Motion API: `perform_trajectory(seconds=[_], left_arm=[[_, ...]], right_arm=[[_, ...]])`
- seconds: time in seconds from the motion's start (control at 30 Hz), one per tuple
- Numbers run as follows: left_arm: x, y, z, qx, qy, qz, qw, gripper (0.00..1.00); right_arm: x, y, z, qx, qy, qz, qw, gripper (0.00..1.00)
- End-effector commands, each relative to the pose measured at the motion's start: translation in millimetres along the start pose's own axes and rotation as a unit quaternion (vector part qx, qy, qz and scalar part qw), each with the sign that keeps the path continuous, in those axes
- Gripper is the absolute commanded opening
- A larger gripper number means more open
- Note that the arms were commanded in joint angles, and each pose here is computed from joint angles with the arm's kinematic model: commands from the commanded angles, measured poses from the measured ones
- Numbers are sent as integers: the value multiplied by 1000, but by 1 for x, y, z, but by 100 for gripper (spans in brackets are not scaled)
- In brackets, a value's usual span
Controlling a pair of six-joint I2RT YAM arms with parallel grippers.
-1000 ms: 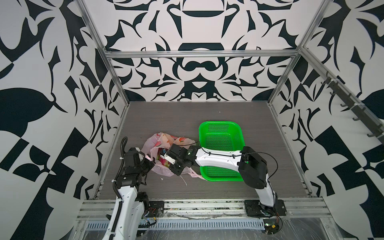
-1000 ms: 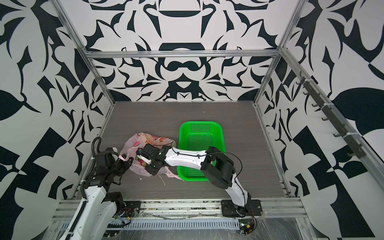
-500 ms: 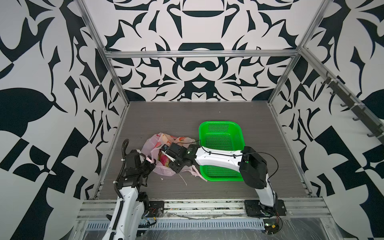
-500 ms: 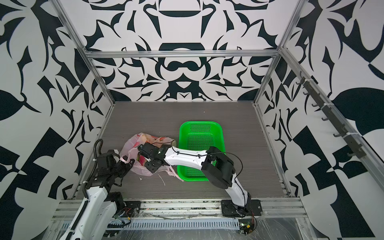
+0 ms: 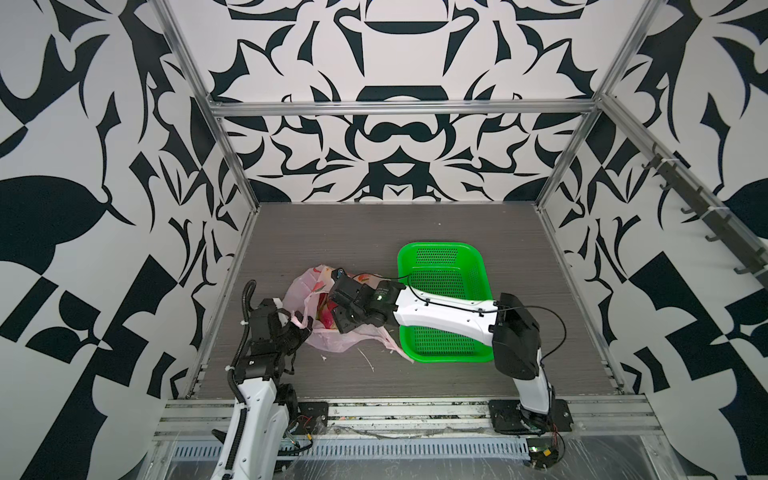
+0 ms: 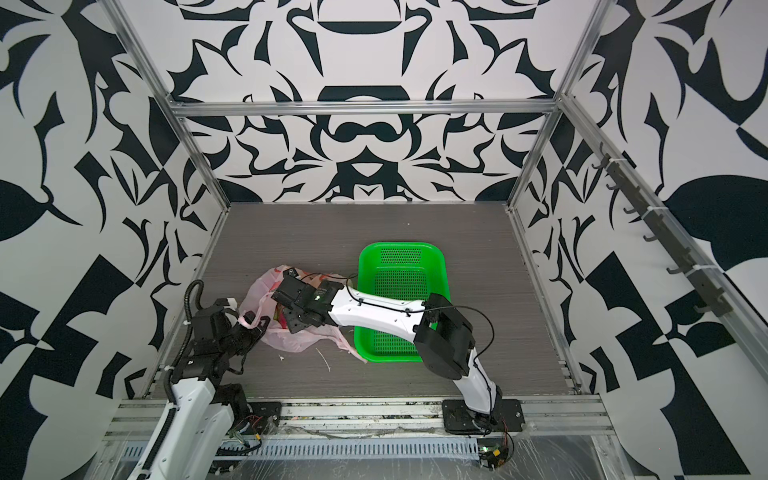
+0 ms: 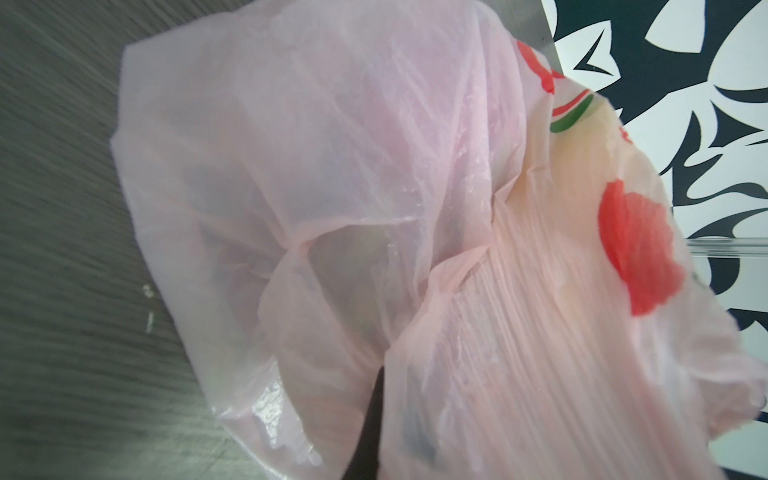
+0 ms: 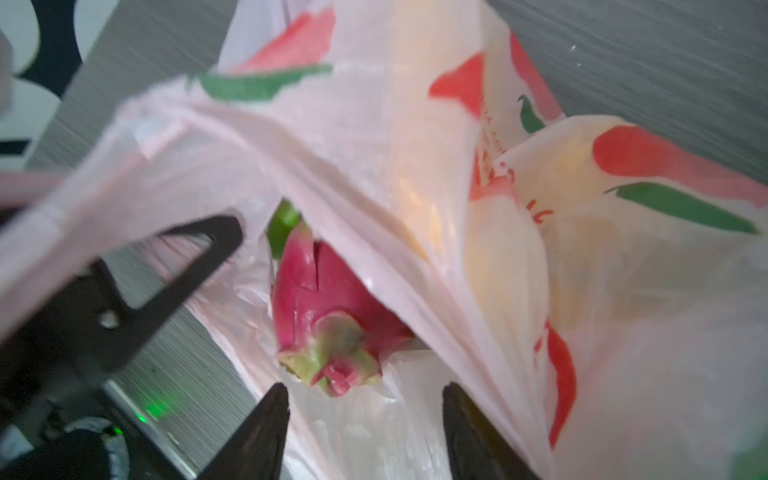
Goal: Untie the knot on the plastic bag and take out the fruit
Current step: 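Reach the right gripper down beside the dragon fruit inside the bag, then close the right gripper on the dragon fruit while the left gripper holds the bag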
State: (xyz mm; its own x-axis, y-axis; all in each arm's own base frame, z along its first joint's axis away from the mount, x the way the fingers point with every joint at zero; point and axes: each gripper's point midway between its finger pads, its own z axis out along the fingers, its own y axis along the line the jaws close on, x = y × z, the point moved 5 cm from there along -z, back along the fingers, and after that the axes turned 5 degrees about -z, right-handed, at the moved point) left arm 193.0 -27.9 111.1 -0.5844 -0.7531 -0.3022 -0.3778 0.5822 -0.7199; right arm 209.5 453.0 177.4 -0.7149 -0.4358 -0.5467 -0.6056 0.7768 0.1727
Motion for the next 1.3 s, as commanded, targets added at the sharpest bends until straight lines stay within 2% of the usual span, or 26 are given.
perform_trajectory(seconds=[0.0, 0.23, 0.37, 0.53, 0.6, 0.63, 0.83, 1.07, 1.27], left_arm=[[2, 0, 0, 10, 3, 3, 1000, 0], [2, 0, 0, 11, 3, 3, 1000, 0], [3, -1, 0, 13, 2, 3, 1000, 0], [3, -1, -1, 15, 2, 4, 1000, 0], [3, -1, -1, 15, 3, 4, 1000, 0], [3, -1, -1, 15, 3, 4, 1000, 0], [3, -1, -1, 17, 3, 5, 1000, 0], [3, -2, -1, 19, 5, 6, 1000, 0], [4, -2, -1, 21, 6, 7, 1000, 0]], right_arm=[[-12, 6, -3, 6, -20, 47, 999, 70], [-15, 8, 4, 7, -18, 69, 997, 71], [-17, 3, 7, 31, -25, 75, 996, 72], [-18, 4, 11, 32, -28, 83, 996, 82], [-20, 6, 13, 29, -31, 85, 995, 92], [-21, 6, 13, 27, -32, 86, 995, 93], [-26, 12, 15, 20, -41, 81, 996, 91], [-27, 20, 19, 12, -37, 73, 997, 80], [-22, 18, 30, 27, -27, 70, 997, 79]])
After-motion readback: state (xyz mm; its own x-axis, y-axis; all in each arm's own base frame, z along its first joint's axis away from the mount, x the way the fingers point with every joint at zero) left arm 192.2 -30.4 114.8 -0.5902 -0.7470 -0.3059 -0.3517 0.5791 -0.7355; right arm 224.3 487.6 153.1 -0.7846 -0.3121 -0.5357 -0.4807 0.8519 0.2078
